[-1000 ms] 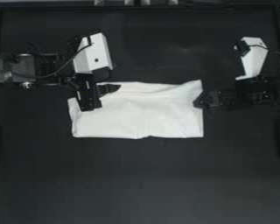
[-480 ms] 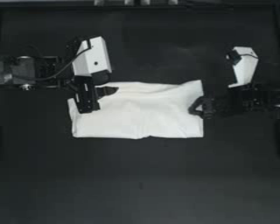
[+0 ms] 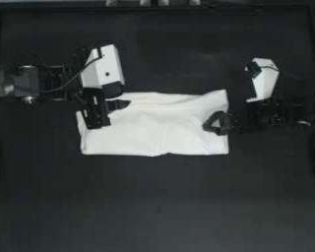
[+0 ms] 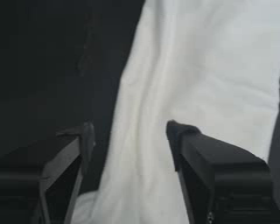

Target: Fold shirt

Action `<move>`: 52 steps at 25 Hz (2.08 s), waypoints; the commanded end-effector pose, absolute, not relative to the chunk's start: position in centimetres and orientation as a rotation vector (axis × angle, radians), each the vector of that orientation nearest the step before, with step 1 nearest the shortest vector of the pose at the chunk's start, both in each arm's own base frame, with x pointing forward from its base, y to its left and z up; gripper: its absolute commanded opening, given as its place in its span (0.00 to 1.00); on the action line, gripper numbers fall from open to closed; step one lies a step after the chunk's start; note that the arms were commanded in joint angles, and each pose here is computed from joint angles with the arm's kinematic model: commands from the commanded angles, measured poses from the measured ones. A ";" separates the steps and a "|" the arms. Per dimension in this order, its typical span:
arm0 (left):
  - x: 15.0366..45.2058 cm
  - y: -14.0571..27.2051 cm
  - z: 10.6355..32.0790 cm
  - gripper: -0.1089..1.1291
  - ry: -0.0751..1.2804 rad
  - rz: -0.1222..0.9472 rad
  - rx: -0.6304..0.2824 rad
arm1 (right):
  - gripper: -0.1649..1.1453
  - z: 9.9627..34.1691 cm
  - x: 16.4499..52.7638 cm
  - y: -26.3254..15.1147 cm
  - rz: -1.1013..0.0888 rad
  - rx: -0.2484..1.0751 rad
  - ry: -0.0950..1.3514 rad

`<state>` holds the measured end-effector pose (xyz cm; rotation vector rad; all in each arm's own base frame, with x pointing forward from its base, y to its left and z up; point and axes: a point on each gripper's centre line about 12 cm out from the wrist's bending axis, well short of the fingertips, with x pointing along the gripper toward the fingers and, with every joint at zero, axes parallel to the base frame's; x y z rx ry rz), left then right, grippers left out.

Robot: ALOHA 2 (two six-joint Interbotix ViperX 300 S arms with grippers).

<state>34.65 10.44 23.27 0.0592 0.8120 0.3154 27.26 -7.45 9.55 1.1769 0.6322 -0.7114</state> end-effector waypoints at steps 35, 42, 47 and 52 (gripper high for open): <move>40.2 9.6 13.1 0.79 0.814 0.189 0.039 | 0.17 16.7 30.3 -6.7 -0.722 1.033 0.743; 41.6 10.3 11.4 0.79 0.813 0.189 0.030 | 0.17 18.8 29.7 -6.5 -0.744 1.060 0.749; 42.5 10.4 10.5 0.79 0.805 0.185 0.021 | 0.17 20.2 30.1 -6.7 -0.746 1.067 0.738; 44.1 9.9 10.2 0.79 0.769 0.171 0.007 | 0.17 21.4 30.4 -7.1 -0.768 1.081 0.738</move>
